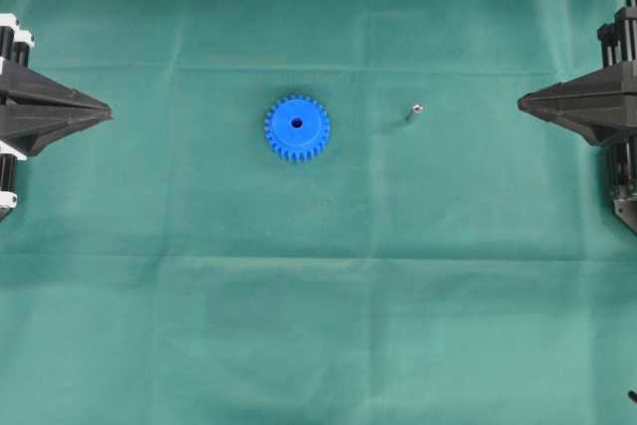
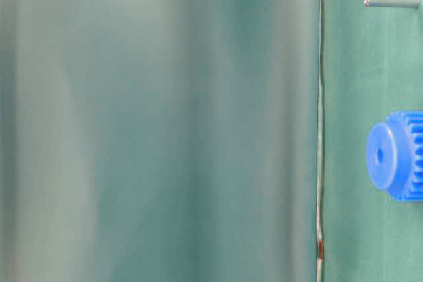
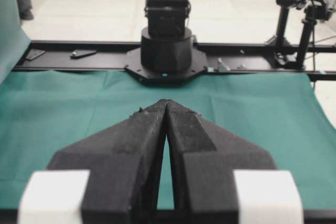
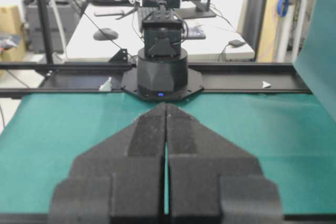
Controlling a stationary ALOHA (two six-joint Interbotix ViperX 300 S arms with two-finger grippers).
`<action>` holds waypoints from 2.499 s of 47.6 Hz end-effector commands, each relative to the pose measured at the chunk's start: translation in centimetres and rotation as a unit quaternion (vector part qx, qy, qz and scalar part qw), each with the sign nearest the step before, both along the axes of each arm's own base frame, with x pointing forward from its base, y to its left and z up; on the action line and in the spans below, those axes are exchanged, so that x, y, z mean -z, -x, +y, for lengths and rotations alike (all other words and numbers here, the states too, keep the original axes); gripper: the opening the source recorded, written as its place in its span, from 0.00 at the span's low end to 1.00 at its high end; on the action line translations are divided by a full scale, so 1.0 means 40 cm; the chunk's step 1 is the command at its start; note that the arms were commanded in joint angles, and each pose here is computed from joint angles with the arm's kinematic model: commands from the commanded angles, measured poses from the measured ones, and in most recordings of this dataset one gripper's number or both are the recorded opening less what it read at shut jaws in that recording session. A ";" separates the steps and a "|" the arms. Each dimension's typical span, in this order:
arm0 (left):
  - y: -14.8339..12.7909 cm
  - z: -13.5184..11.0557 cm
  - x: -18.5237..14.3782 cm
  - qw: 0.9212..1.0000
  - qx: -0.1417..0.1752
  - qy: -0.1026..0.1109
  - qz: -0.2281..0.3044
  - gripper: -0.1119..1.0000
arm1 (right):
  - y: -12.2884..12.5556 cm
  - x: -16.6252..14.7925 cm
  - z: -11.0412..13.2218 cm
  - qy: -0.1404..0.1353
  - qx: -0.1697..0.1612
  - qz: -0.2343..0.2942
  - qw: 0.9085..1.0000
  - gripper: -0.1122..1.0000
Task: Insert the shaft placed at a random location into the center hole of the medium gear at another random location.
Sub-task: 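Move the right gripper toward the silver shaft right of the gear, then lower the right gripper over the shaft and close on it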
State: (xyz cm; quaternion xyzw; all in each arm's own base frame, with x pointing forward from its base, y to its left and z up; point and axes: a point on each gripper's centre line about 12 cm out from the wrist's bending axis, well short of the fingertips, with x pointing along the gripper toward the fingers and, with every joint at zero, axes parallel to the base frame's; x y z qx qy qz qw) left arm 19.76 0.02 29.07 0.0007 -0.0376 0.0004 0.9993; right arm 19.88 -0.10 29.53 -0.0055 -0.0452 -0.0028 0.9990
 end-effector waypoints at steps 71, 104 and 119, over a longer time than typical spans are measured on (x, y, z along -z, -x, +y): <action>-0.006 -0.009 -0.002 1.000 0.010 0.001 0.030 0.10 | -0.169 0.420 -0.167 -0.032 0.121 0.256 0.959 0.85; -0.006 -0.009 0.004 0.999 0.009 0.001 0.041 0.10 | -0.194 0.461 -0.176 -0.037 0.126 0.266 0.955 0.84; -0.006 -0.009 0.007 0.999 0.009 0.000 0.045 0.10 | -0.194 0.475 -0.167 -0.032 0.116 0.278 0.953 0.26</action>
